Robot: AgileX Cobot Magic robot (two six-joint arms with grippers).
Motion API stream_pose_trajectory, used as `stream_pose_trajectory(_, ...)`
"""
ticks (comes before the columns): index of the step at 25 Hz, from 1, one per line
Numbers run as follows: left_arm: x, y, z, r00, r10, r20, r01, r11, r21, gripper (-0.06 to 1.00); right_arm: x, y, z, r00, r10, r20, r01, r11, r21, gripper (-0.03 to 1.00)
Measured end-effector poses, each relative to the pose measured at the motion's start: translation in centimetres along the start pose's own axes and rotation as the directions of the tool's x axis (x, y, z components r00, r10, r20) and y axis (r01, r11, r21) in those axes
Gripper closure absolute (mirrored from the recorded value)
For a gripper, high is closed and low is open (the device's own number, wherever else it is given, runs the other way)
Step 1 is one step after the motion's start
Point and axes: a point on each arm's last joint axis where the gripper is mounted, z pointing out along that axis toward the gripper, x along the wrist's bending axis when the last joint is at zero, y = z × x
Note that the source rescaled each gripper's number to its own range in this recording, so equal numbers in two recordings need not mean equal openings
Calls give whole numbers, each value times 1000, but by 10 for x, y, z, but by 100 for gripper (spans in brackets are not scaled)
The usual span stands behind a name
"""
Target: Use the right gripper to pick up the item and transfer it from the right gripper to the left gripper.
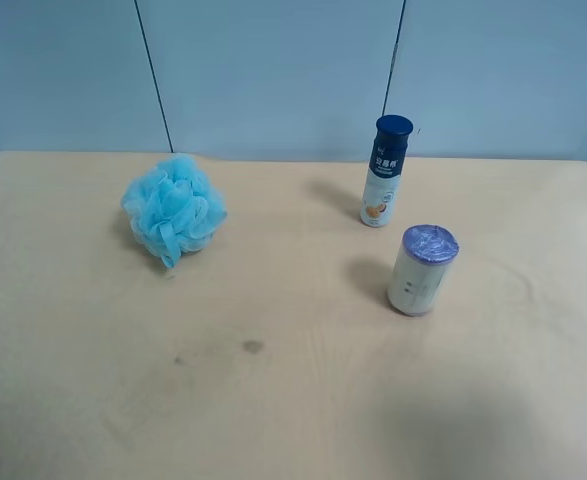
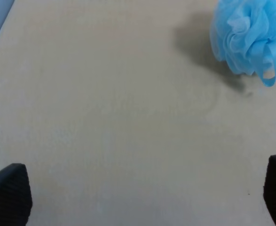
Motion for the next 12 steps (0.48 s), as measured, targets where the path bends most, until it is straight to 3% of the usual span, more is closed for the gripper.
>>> stream_pose_trajectory(12, 0, 0, 0, 1000, 0, 0, 0, 1000, 0, -5, 0, 0, 0, 1000, 0, 0, 0, 1000, 0, -3)
